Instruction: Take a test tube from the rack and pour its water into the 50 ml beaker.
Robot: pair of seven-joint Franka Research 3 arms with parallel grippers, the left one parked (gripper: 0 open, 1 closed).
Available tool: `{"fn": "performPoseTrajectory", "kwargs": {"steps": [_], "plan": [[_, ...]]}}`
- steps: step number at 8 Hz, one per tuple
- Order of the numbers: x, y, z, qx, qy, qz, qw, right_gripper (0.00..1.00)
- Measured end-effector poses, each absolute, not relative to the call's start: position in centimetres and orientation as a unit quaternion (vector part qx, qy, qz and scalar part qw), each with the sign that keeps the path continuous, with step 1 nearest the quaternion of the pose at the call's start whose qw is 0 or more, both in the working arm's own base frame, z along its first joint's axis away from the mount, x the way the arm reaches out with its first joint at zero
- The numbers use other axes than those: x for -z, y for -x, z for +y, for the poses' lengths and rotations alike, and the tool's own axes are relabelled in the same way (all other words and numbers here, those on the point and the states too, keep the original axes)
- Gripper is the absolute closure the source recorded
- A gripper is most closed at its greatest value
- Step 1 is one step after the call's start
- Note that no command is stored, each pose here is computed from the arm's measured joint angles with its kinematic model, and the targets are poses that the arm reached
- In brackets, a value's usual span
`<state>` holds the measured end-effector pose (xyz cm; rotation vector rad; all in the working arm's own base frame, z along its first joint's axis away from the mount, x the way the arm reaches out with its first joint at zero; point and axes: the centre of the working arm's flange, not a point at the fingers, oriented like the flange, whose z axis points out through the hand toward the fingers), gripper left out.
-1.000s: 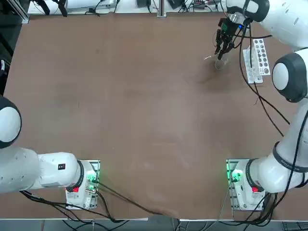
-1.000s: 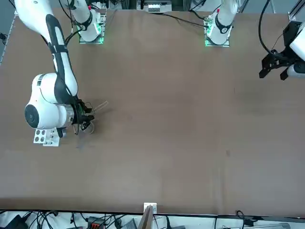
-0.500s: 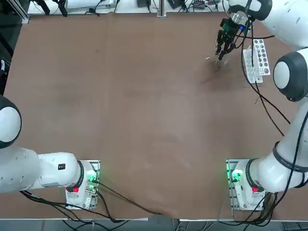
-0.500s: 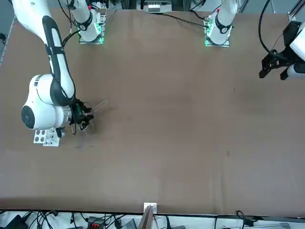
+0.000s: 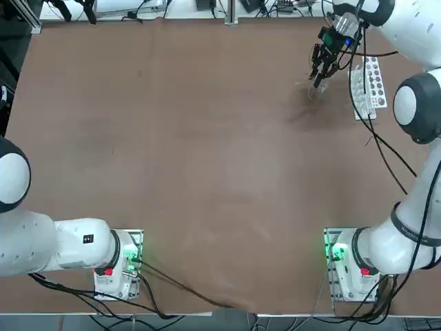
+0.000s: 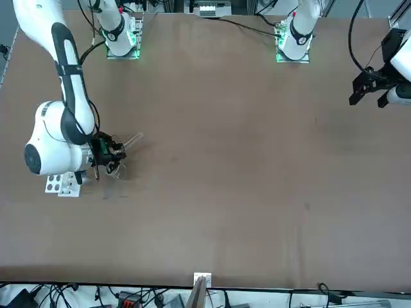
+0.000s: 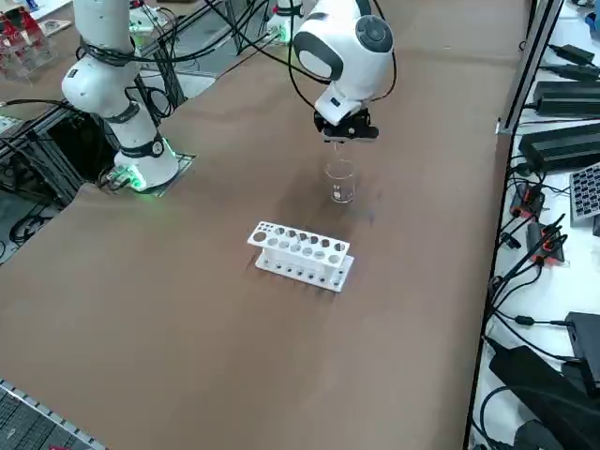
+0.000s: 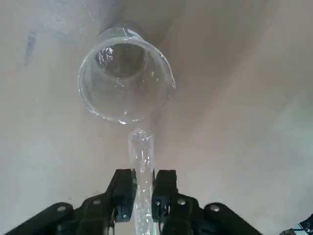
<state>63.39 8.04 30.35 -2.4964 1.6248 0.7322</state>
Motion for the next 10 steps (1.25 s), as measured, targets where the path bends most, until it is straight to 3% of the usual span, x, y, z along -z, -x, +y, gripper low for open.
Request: {"fn": "performPoseTrajectory", "kwargs": {"steps": [4,10], "plan": [[-30.4,-63.4,8.2,-0.231,0.814,0.533,0.022,0.78],[-36.3,-65.0,10.7,-0.080,0.796,0.584,-0.137,0.78]]}}
